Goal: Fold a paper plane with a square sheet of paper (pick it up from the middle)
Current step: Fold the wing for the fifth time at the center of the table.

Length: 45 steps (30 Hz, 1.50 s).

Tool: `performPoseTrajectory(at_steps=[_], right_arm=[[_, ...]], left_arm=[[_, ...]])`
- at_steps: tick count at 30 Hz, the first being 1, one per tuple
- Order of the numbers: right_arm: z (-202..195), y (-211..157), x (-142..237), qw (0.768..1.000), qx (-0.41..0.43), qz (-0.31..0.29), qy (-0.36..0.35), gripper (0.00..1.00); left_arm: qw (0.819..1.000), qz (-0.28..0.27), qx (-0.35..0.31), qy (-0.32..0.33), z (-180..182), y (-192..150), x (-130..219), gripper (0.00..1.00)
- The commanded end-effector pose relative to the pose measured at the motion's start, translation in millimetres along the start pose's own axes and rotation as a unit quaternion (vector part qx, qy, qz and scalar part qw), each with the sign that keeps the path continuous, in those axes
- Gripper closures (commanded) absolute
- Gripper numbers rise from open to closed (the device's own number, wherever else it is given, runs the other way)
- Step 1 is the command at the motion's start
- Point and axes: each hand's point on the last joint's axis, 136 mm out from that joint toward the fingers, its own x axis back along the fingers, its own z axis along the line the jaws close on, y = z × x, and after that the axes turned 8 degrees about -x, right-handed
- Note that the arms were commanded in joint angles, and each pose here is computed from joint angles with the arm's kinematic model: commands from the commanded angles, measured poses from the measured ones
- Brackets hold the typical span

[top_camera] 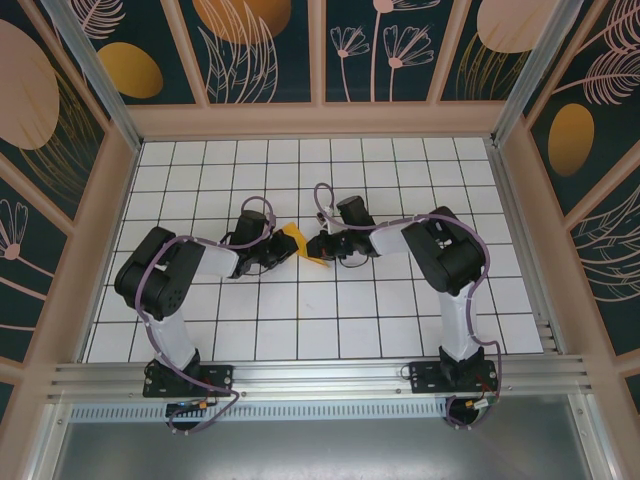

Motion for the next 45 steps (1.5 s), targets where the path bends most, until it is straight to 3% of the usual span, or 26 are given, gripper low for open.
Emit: performPoseTrajectory(at_steps=[1,12,24,39,45], right_arm=[[15.7,2.2,13.7,1.000,-0.007,0.008,0.014,0.89],[23.8,4.1,27.1,1.000,-0.013,0.012,0.011,0.82],[2.8,-19.0,22.9,0.998,-0.042,0.037,-0.004,0.94],[-26.3,-29.5,7.5,0.996,-0.060,0.059,-0.037,0.95],[-33.1,-30.6,5.6,0.995,-0.064,0.060,-0.051,0.95]], left_arm=[[0.999,0.011,0.002,0.037,19.9,-7.5,-5.1,0.88],[0.999,0.014,-0.003,0.036,23.6,-13.3,-2.8,0.88],[0.999,0.014,-0.004,0.033,23.9,-16.0,0.5,0.88],[0.998,0.010,-0.041,-0.050,-28.6,-6.5,11.5,0.82],[0.998,0.021,-0.041,-0.053,-29.6,-14.0,5.8,0.81]])
